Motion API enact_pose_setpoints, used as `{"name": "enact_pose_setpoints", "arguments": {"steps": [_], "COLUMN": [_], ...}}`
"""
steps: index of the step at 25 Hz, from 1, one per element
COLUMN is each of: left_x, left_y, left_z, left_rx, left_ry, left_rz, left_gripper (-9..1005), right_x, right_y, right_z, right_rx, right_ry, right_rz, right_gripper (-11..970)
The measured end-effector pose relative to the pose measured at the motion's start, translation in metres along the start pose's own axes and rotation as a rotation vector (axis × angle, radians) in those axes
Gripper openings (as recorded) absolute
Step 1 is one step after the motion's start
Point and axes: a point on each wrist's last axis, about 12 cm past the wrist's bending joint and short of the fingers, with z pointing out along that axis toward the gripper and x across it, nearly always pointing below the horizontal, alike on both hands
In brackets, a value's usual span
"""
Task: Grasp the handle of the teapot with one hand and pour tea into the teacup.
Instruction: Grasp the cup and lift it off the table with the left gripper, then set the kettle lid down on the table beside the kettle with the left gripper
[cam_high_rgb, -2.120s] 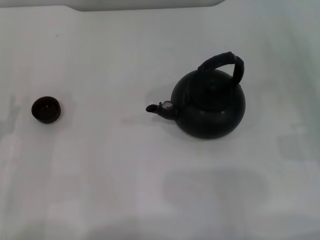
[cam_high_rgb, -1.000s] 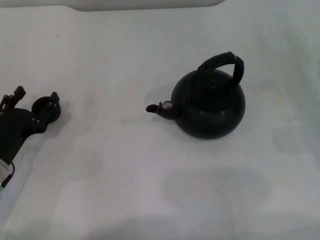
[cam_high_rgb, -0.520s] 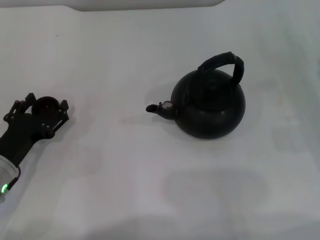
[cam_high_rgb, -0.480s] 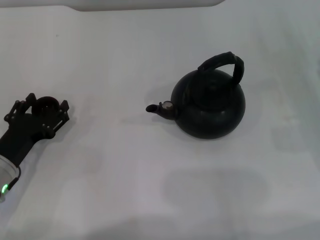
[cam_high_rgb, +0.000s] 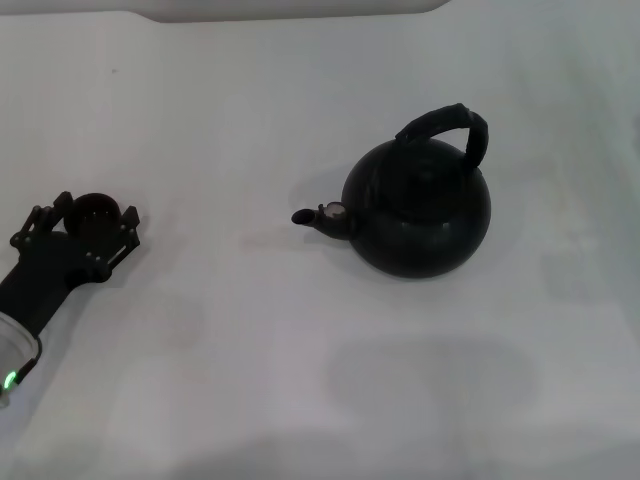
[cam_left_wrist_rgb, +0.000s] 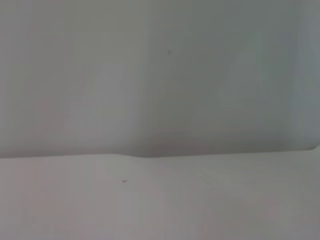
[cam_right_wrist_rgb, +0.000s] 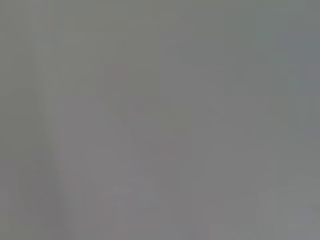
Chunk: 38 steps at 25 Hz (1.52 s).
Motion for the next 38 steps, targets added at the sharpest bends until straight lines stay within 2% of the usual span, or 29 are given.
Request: {"name": "enact_pose_setpoints", "arguments": {"steps": [24, 33, 38], "left_x": [0.004, 0.005, 0.001], "left_y": [0.002, 0.001, -0.008], "left_z": [0.0, -0.001, 0.001], "left_rx": [-0.014, -0.01, 0.078], "left_ry": [0.041, 0.042, 0.019], "left_rz": [0.0, -0.002, 0.033], "left_gripper": [875, 787, 696], "right_x": [0.0, 0.0, 0.0], "right_y": [-0.001, -0.001, -0.001], "right_z": [0.0, 0.0, 0.0], "right_rx": [0.002, 0.003, 0.003], "right_ry": [0.001, 0.0, 0.0], "right_rz": [-0.001, 0.0, 0.0], "right_gripper": [637, 636, 636]}}
